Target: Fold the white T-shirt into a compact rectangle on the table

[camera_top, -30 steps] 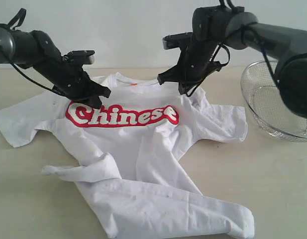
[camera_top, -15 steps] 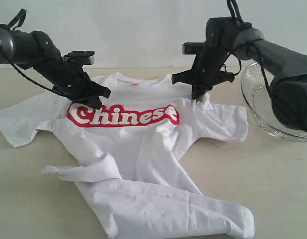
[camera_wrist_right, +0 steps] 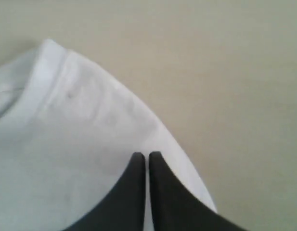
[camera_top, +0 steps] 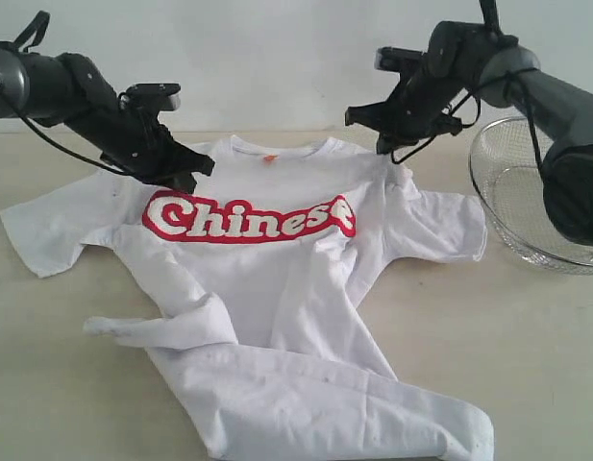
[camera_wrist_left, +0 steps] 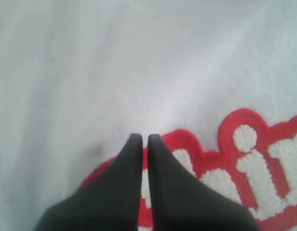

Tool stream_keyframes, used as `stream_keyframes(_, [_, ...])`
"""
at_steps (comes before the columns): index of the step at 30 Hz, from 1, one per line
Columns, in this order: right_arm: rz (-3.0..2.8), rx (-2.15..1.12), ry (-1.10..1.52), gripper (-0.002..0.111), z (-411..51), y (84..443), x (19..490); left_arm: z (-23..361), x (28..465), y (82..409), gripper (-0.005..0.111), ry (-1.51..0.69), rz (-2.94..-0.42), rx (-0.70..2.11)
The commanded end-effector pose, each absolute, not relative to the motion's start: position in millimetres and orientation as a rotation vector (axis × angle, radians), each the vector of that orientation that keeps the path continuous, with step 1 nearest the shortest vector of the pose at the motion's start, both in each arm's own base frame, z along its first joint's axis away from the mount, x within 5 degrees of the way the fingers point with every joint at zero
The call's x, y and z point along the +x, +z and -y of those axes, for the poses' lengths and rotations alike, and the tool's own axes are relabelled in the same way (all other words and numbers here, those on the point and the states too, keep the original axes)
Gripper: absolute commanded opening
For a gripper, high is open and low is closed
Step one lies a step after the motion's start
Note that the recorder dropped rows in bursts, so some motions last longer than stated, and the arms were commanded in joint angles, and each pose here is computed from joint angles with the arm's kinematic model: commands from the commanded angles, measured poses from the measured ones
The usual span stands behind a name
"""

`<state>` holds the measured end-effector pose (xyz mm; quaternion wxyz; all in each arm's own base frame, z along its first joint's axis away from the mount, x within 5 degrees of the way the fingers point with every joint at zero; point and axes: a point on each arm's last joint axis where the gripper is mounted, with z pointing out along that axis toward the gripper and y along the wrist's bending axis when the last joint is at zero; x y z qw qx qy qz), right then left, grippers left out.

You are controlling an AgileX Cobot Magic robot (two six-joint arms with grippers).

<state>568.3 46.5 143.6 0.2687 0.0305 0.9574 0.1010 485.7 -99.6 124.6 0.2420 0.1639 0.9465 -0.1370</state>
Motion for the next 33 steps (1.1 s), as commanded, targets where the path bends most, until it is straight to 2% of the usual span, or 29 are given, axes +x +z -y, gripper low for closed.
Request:
stream_keyframes(1, [-2.492,-0.089,0.283,0.0,-59,200,564,103,481,162,0.004,-0.412,-2.566,0.528])
stream_keyframes(8, [-2.475,-0.402,0.385,0.0,-73,267,534,105,442,224,0.004,-0.527,-2.575,0.667])
stream_keyframes(13, [-2.453,-0.396,0.442,0.0,-75,298,518,99,396,249,0.004,-0.551,-2.583,0.652])
stream_keyframes(17, [-2.514,-0.449,0.443,0.0,-82,306,494,92,344,258,0.004,-0.585,-2.557,0.552])
stream_keyframes(21, [-2.664,-0.528,0.478,0.0,-91,290,452,82,285,254,0.004,-0.594,-2.497,0.414])
stream_keyframes(26, [-2.758,-0.733,0.663,0.0,-110,265,386,70,220,224,0.004,-0.572,-2.555,0.351])
stream_keyframes(30, [-2.731,-0.914,0.829,0.0,-135,244,352,66,199,200,0.004,-0.578,-2.625,0.297])
stream_keyframes(33, [-2.762,-0.985,0.839,0.004,-151,223,338,65,192,191,0.004,-0.582,-2.657,0.296])
